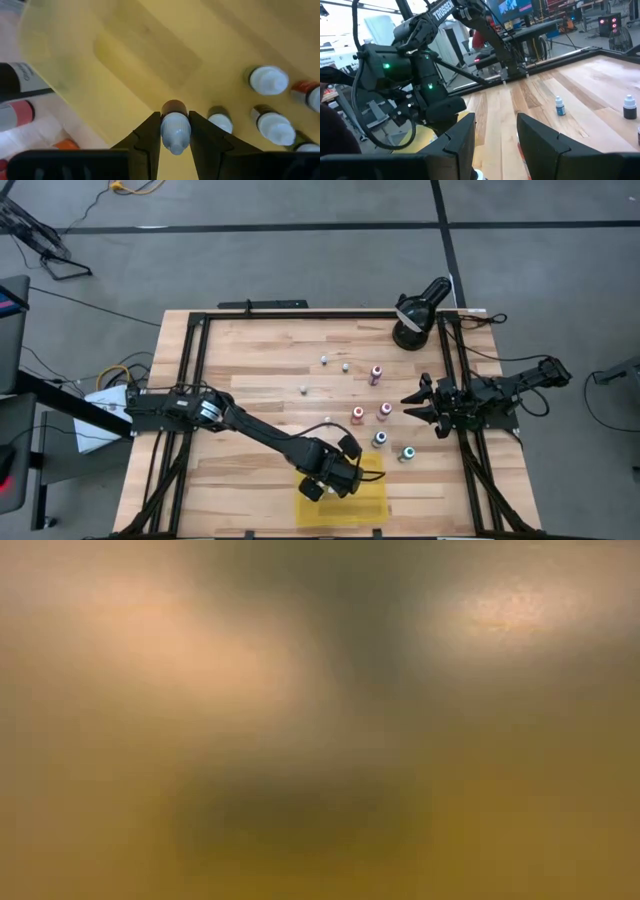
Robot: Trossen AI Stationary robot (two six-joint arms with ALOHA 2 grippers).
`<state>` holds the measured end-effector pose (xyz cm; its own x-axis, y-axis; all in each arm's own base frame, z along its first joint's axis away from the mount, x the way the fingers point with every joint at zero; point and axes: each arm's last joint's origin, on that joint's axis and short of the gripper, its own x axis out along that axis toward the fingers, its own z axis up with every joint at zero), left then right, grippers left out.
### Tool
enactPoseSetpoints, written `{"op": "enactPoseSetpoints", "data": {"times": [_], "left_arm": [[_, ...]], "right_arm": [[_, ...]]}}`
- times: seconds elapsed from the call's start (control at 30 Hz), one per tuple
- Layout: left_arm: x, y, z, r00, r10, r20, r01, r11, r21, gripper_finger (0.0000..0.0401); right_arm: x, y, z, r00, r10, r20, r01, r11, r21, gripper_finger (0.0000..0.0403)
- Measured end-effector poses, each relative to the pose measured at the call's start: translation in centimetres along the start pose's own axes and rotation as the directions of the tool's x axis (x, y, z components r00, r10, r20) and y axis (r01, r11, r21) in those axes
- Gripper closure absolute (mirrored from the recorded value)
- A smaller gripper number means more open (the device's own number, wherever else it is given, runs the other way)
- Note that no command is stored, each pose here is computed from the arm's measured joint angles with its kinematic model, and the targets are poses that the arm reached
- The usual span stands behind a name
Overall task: Pick & Place food coloring
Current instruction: Put the small red food coloring bottle in the yellow bin
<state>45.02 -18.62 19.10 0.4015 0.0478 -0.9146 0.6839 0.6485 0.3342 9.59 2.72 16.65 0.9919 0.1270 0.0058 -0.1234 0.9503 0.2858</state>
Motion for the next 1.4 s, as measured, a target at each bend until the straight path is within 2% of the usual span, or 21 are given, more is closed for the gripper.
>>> {"op": "enactPoseSetpoints", "data": {"times": [0.37,0.53,0.7,0.87,0.97,1.1,1.3,1.4], "left_arm": [[-0.4,0.3,-0.2,1.000,-0.006,-0.023,0.006,1.000,-0.003,0.0321],[-3.5,1.0,0.7,1.000,-0.011,-0.017,0.010,0.999,-0.034,0.0321],[-7.4,1.4,1.3,0.997,-0.081,0.015,0.082,0.991,-0.104,0.0321],[-9.7,-0.1,1.0,0.988,-0.154,0.020,0.155,0.974,-0.164,0.0321],[-11.3,-1.2,0.4,0.988,-0.154,0.014,0.154,0.971,-0.180,0.0321],[-11.8,-2.7,-1.2,0.992,-0.123,-0.004,0.119,0.967,-0.226,0.0321],[-12.2,-5.0,-4.2,0.993,-0.086,0.084,0.112,0.915,-0.387,0.0321],[-11.7,-5.7,-5.4,0.994,-0.091,0.067,0.112,0.853,-0.509,0.0321]], "right_arm": [[0.0,0.0,0.0,1.000,0.000,0.000,0.000,1.000,0.000,0.0265],[0.0,0.0,0.0,1.000,0.000,0.001,0.000,1.000,0.000,0.0265],[0.0,0.0,0.0,1.000,0.000,0.000,0.000,1.000,0.000,0.0264],[0.0,0.0,0.0,1.000,0.000,0.000,0.000,1.000,0.000,0.0266],[0.0,0.0,0.0,1.000,0.000,0.000,0.000,1.000,0.000,0.0266],[0.0,0.0,0.0,1.000,0.000,0.000,0.000,1.000,0.000,0.0266],[0.0,0.0,0.0,1.000,0.000,0.000,0.000,1.000,0.000,0.0264],[0.0,0.0,0.0,1.000,0.000,0.000,0.000,1.000,0.000,0.0265]]}}
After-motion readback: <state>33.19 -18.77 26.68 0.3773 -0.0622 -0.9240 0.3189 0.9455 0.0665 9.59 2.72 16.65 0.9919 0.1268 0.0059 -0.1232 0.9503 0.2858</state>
